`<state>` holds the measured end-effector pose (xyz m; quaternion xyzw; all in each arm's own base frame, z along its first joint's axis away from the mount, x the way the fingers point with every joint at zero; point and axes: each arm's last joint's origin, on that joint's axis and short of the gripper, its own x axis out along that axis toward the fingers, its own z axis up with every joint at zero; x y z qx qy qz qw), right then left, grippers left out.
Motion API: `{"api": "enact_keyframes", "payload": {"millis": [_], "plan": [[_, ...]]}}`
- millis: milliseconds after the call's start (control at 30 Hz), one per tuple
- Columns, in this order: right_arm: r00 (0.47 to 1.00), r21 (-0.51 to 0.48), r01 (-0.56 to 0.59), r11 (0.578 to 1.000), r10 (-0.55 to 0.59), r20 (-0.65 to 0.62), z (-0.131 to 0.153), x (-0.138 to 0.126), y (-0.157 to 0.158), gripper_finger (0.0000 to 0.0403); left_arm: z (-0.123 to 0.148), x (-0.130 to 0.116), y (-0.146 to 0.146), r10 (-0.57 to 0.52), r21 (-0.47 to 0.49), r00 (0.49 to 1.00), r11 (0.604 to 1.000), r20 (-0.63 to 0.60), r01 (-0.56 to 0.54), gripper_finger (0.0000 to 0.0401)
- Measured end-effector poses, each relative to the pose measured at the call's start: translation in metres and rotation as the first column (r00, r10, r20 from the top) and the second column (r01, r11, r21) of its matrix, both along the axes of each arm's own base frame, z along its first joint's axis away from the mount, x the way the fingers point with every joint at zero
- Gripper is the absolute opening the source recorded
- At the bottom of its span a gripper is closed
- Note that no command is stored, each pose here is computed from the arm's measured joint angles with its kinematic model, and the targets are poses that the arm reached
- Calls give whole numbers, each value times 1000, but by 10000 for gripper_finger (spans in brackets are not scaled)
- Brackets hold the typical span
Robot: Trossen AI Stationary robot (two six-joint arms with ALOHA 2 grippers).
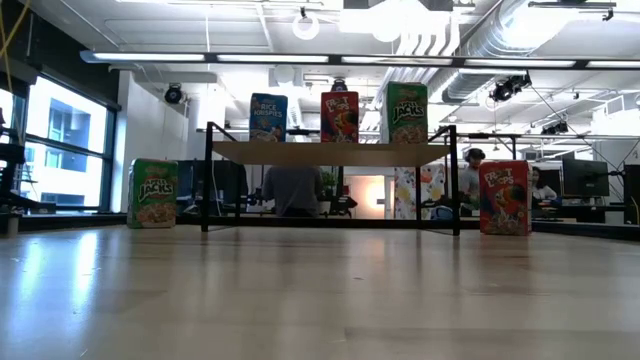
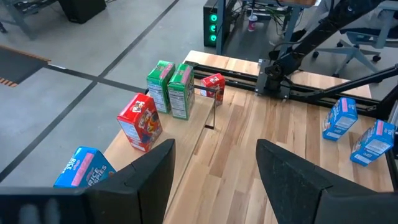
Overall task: Stack cereal on shelf
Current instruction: Put the bottom blue cereal box on the shelf aligned with the other blue cereal box
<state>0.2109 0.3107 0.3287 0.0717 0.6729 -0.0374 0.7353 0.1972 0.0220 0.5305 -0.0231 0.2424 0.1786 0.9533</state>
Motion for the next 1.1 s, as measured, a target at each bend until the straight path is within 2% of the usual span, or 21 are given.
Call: {"api": "enact_keyframes", "payload": {"millis": [300,500,800,933,1100], "plan": [[990,23,30,999,-33,135,33,-1,-30,216,0,0,0,0,0,1000,1000,0,0,216],[991,-18,106,994,-104,83,25,-22,-64,216,0,0,0,0,0,1000,1000,0,0,216],[974,146,167,975,-186,127,22,-41,-88,216,0,0,0,0,0,1000,1000,0,0,216],[981,185,155,970,-174,89,6,-39,-83,216,0,0,0,0,0,1000,1000,0,0,216],[979,252,139,958,-171,112,-10,-37,-71,216,0,0,0,0,0,1000,1000,0,0,216]]}}
